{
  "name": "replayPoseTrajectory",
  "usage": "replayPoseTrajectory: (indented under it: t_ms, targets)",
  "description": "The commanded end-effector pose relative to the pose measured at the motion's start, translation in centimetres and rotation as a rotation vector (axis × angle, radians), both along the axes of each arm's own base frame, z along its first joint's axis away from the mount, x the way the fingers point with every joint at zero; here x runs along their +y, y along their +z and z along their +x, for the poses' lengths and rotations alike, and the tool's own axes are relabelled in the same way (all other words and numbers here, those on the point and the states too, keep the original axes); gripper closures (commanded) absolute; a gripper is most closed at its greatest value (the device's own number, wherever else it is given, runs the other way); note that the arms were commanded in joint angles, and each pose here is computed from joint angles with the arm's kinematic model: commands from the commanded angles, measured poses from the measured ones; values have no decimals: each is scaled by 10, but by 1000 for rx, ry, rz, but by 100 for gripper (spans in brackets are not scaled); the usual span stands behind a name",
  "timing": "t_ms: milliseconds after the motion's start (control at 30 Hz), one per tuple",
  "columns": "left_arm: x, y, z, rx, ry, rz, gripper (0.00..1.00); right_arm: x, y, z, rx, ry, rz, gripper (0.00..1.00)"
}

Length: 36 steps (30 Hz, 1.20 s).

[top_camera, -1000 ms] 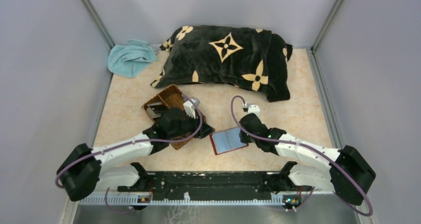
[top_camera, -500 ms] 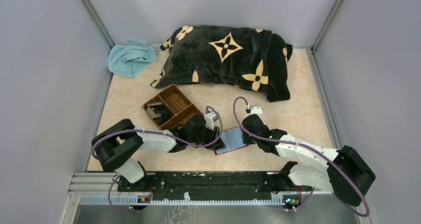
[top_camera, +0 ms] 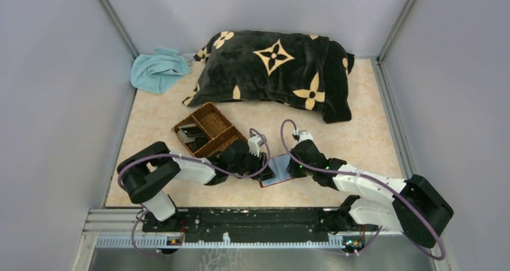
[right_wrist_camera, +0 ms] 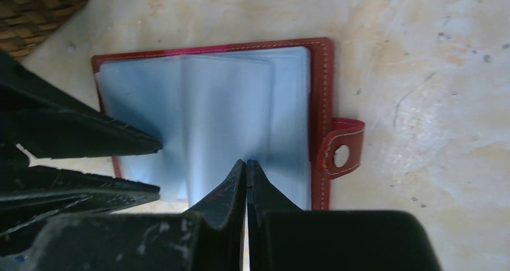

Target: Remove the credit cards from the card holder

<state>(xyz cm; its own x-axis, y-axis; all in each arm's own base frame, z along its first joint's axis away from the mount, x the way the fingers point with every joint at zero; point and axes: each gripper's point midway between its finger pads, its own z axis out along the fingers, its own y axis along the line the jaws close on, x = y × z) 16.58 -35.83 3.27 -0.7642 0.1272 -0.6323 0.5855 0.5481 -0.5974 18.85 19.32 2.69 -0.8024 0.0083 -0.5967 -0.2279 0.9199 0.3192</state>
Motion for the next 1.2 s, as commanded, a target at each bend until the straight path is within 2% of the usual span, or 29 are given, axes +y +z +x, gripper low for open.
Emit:
replayPoseTrajectory:
  t_ms: [0, 100, 167, 300, 367, 433, 667, 967, 1167]
  targets:
    - [6, -12, -6, 18, -6, 30, 55, 23, 31, 5, -65, 57, 133, 100]
    - [6, 2, -1, -49, 5, 24, 50, 18, 43, 8, -104, 49, 124, 96]
    - [6, 14, 4, -65, 21, 29, 45, 13, 50, 10, -125, 40, 112, 85]
    - [4, 51, 6, -118, 29, -52, 31, 5, 56, 13, -154, 15, 95, 58]
    - [6, 69, 8, -151, 48, -94, 12, 3, 56, 13, -159, 3, 95, 51]
    - [8, 83, 8, -169, 56, -117, 2, 2, 56, 13, -159, -9, 101, 46]
    - [21, 99, 11, -187, 108, -105, 1, 0, 53, 10, -153, -14, 112, 45]
    - [43, 89, 20, -141, 246, -28, 1, -11, 66, 0, -172, -41, 153, 45]
    - [45, 89, 25, -142, 279, -10, 1, -20, 65, -1, -188, -42, 114, 45]
